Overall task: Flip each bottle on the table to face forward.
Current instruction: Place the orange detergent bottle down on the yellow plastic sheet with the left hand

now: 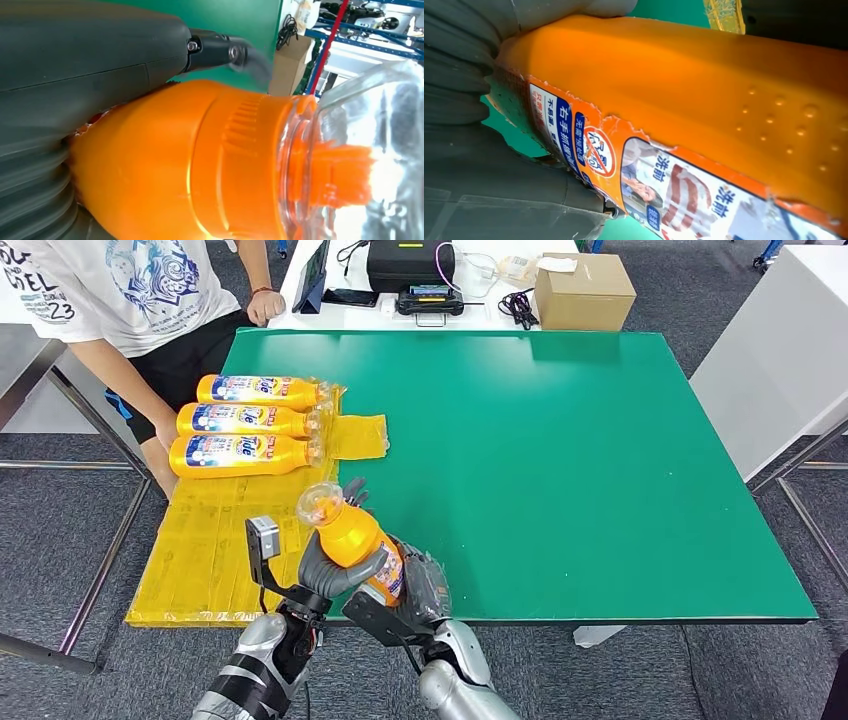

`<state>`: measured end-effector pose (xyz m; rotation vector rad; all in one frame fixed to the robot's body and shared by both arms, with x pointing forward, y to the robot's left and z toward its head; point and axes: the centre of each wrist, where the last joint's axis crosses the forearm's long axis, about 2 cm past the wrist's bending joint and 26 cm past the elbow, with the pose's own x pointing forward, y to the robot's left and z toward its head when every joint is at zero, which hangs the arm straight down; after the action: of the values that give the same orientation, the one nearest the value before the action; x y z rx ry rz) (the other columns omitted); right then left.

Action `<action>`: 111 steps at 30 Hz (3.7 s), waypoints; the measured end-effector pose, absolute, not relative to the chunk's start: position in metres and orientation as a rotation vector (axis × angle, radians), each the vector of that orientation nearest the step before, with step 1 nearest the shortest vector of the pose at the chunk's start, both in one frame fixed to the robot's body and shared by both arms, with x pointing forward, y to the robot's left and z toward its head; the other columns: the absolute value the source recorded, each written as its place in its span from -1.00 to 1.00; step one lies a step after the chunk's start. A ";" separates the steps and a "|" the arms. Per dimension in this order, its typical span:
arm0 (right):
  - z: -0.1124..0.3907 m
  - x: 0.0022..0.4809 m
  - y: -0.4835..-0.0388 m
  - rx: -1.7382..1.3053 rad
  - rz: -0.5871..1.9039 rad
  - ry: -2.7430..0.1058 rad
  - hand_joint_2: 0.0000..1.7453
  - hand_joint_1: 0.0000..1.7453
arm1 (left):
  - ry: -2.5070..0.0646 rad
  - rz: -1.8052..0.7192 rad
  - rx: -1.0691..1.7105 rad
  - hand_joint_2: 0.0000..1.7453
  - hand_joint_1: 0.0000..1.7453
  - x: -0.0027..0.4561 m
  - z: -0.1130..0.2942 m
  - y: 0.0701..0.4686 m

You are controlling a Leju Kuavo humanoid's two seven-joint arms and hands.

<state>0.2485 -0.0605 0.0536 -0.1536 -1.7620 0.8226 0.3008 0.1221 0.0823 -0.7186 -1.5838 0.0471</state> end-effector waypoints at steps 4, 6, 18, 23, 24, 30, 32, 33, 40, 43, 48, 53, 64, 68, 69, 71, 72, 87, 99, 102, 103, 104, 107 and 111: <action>0.054 0.250 -0.061 -0.149 0.818 -1.759 1.00 1.00 | -1.593 0.040 -0.728 1.00 1.00 0.302 0.083 0.123; 0.055 0.251 -0.061 -0.148 0.819 -1.760 1.00 1.00 | -1.598 0.040 -0.740 1.00 1.00 0.302 0.083 0.124; 0.058 0.253 -0.058 -0.137 0.833 -1.776 0.00 -0.93 | -1.587 0.096 -0.851 1.00 1.00 0.305 0.083 0.131; 0.059 0.254 -0.058 -0.151 0.810 -1.761 -1.00 -1.00 | -1.582 0.127 -0.851 1.00 1.00 0.306 0.084 0.135; 0.060 0.255 -0.058 -0.156 0.802 -1.758 -1.00 -1.00 | -1.587 0.133 -0.843 1.00 1.00 0.307 0.084 0.135; 0.067 0.258 -0.058 -0.175 0.771 -1.766 -1.00 -1.00 | -1.624 0.144 -0.811 1.00 1.00 0.310 0.091 0.137; 0.070 0.259 -0.059 -0.192 0.754 -1.775 -1.00 -1.00 | -1.649 0.148 -0.771 1.00 1.00 0.312 0.094 0.138; 0.071 0.259 -0.059 -0.203 0.743 -1.782 -1.00 -1.00 | -1.668 0.150 -0.742 1.00 1.00 0.314 0.096 0.140; 0.102 0.263 -0.076 -0.355 0.558 -1.946 -1.00 -1.00 | -1.881 0.151 -0.242 1.00 1.00 0.330 0.106 0.168; 0.123 0.259 -0.083 -0.370 0.391 -2.090 -1.00 -1.00 | -2.010 0.044 0.172 1.00 1.00 0.336 0.110 0.186; 0.165 0.253 -0.092 -0.383 0.127 -2.307 -1.00 -1.00 | -2.131 -0.140 0.639 1.00 1.00 0.349 0.123 0.210; 0.188 0.247 -0.099 -0.367 0.003 -2.416 -1.00 -1.00 | -2.148 -0.270 0.829 1.00 1.00 0.354 0.128 0.221; 0.216 0.239 -0.108 -0.343 -0.147 -2.515 -1.00 -1.00 | -2.061 -0.564 1.126 1.00 1.00 0.355 0.121 0.254; 0.218 0.239 -0.108 -0.344 -0.157 -2.523 -1.00 -1.00 | -2.050 -0.556 1.130 1.00 1.00 0.355 0.120 0.256; 0.219 0.238 -0.109 -0.344 -0.158 -2.524 -1.00 -1.00 | -2.048 -0.554 1.131 1.00 1.00 0.355 0.120 0.256; 0.219 0.238 -0.109 -0.345 -0.160 -2.525 -1.00 -1.00 | -2.043 -0.551 1.132 1.00 1.00 0.354 0.119 0.257; 0.219 0.238 -0.109 -0.345 -0.161 -2.525 -1.00 -1.00 | -2.041 -0.549 1.133 1.00 1.00 0.354 0.119 0.258; 0.219 0.237 -0.109 -0.345 -0.165 -2.526 -1.00 -1.00 | -2.036 -0.544 1.134 1.00 1.00 0.354 0.118 0.259; 0.203 0.245 -0.099 -0.160 -0.060 -2.377 -1.00 -1.00 | -1.492 -1.262 1.111 1.00 1.00 0.349 0.059 0.231; 0.202 0.246 -0.098 -0.152 -0.047 -2.367 -1.00 -1.00 | -1.475 -1.284 1.092 1.00 1.00 0.353 0.058 0.233; 0.201 0.246 -0.098 -0.150 -0.044 -2.364 -1.00 -1.00 | -1.471 -1.289 1.088 1.00 1.00 0.354 0.058 0.233; 0.201 0.246 -0.098 -0.149 -0.042 -2.361 -1.00 -1.00 | -1.468 -1.293 1.085 1.00 1.00 0.354 0.058 0.233; 0.199 0.246 -0.097 -0.149 -0.036 -2.355 -1.00 -1.00 | -1.462 -1.306 1.079 1.00 1.00 0.356 0.058 0.234; 0.198 0.246 -0.097 -0.150 -0.030 -2.350 -1.00 -1.00 | -1.458 -1.308 1.076 1.00 1.00 0.357 0.058 0.235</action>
<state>0.2462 -0.0970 0.1977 -0.1499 -2.3501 -0.0298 0.3568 0.2352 0.0584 1.0760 -1.4580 -1.3076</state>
